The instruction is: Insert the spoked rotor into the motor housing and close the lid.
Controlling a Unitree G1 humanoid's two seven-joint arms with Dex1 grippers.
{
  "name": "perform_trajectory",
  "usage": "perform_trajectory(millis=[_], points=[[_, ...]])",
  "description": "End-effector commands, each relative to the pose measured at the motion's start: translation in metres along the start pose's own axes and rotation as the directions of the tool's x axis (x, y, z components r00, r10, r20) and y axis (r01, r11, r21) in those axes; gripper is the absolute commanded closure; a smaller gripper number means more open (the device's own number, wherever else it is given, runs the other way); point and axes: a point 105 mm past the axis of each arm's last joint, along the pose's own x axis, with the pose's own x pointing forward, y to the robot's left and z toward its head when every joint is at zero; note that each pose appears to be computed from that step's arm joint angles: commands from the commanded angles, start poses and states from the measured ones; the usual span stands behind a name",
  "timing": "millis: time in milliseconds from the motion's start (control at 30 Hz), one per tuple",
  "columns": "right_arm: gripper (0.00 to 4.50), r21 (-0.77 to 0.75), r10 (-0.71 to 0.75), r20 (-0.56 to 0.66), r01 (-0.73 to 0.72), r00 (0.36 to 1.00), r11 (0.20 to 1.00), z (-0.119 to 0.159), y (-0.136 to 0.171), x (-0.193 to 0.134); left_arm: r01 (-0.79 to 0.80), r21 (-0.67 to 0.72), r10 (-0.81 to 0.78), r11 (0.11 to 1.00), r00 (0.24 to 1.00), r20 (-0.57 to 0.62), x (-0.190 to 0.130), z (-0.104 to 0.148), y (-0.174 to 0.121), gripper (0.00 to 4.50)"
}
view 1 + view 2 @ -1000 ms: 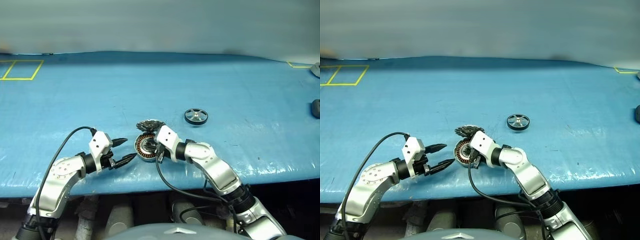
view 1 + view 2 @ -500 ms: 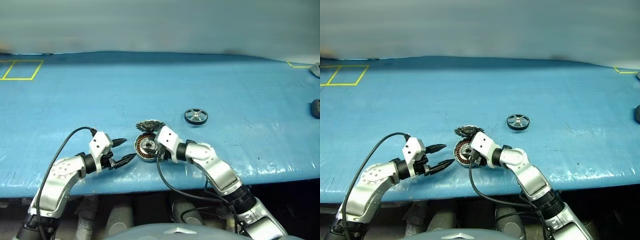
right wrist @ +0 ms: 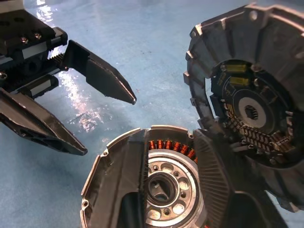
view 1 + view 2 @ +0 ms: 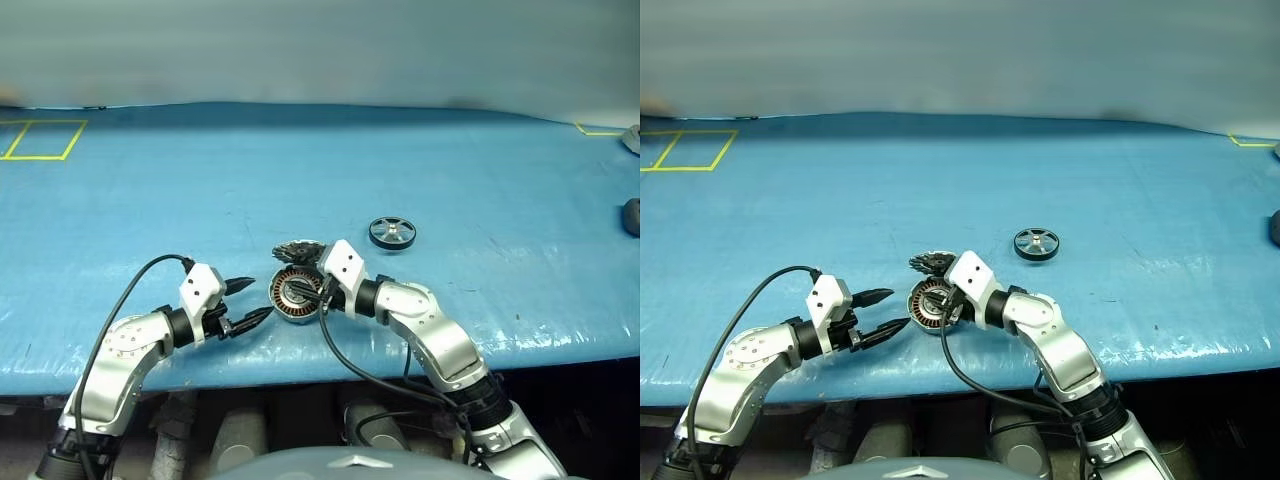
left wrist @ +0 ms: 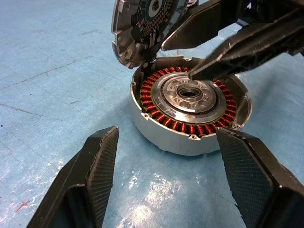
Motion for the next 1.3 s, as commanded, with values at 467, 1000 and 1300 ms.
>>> perform_trajectory(millis=[467,1000,1300], points=[[4.45,-0.146,0.017,-0.130,-0.036,0.991,0.989,-0.025,0.009,0.002,0.013,0.024,-0.013,1.000,1.000,0.023,0.002,0.006,-0.001,0.99],[4.45,0.058,-0.005,-0.057,0.008,0.998,0.998,-0.019,0.004,0.001,0.023,0.030,-0.023,0.999,0.999,0.026,0.005,0.008,-0.001,0.99],[4.45,0.038,-0.014,-0.058,0.017,0.998,0.999,-0.013,0.000,0.001,0.032,0.036,-0.033,0.999,0.999,0.026,0.006,0.009,-0.001,0.99]])
